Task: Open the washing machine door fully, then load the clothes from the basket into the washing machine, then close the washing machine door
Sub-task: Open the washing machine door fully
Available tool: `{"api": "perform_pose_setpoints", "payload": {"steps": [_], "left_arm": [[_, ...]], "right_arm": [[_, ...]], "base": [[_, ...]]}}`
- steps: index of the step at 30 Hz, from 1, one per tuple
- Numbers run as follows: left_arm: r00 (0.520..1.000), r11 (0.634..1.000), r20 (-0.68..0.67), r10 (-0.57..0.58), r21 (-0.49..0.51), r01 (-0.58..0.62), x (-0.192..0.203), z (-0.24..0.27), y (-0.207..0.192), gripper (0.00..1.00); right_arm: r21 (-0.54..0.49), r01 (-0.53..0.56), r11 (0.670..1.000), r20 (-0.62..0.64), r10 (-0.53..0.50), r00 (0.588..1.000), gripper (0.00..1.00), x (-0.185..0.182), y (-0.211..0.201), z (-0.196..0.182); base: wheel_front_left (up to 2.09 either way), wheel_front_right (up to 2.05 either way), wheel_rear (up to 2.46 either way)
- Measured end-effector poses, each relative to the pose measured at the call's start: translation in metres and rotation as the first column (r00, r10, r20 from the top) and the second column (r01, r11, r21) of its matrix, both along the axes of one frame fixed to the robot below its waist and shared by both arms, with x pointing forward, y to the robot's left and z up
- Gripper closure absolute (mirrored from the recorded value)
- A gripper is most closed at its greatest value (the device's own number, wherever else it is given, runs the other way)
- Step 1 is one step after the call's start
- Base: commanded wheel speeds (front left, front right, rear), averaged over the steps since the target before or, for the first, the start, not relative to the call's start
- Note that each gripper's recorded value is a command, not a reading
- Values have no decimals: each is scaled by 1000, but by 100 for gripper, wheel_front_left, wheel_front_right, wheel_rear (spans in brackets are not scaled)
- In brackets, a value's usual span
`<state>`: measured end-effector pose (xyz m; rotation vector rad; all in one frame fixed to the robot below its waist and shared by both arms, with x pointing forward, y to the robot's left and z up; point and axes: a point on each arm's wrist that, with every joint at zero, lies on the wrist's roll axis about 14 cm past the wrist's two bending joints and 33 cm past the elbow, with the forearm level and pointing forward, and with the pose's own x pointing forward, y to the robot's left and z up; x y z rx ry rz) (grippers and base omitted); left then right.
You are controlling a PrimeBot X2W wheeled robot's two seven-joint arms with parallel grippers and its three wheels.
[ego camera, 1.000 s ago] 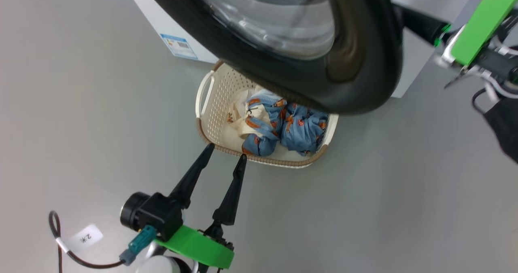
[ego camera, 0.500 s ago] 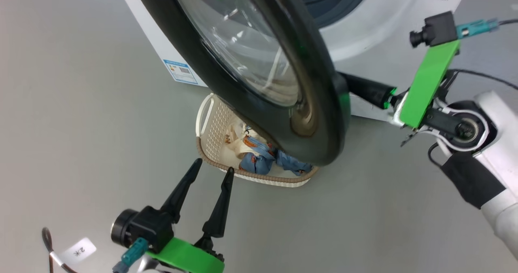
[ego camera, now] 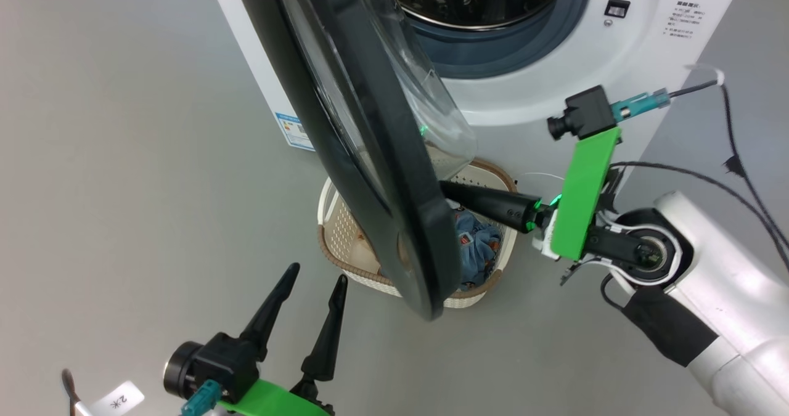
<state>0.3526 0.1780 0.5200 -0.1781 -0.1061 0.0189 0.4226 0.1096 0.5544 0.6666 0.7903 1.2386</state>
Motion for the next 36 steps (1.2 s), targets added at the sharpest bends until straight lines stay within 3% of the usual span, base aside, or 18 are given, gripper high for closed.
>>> {"api": "perform_pose_setpoints", "payload": {"steps": [9,16,17,18,19,20,28,36], "left_arm": [[1000,1000,16,14,1,-14,-7,5,6,0],[1000,1000,-2,10,-8,-10,-13,-2,7,0],[1000,1000,-1,5,-7,-5,-13,-2,7,0],[1000,1000,-2,1,-4,-1,-14,-3,6,0],[1000,1000,-3,-5,-5,5,-14,-3,6,0],[1000,1000,-4,-8,-6,8,-13,-4,5,0],[999,999,0,-45,1,45,-12,-5,0,0],[998,998,2,-65,3,65,-10,-5,-4,0]], "right_arm": [[6,-50,999,-3,50,999,100,-23,16,4],[11,8,1000,-26,-7,1000,100,-24,11,-2],[13,26,1000,-29,-26,999,69,-23,8,-3],[14,44,999,-33,-43,999,53,-23,6,-4],[16,60,998,-36,-60,998,22,-22,3,-5],[14,77,997,-37,-77,996,0,-22,0,-7],[-28,225,974,-78,-227,971,0,-21,-39,-35],[-102,367,925,-75,-375,924,0,-24,-89,-67]], "base": [[0,0,0],[0,0,0],[0,0,0],[0,0,0],[0,0,0],[0,0,0],[0,0,0],[0,0,0]]}}
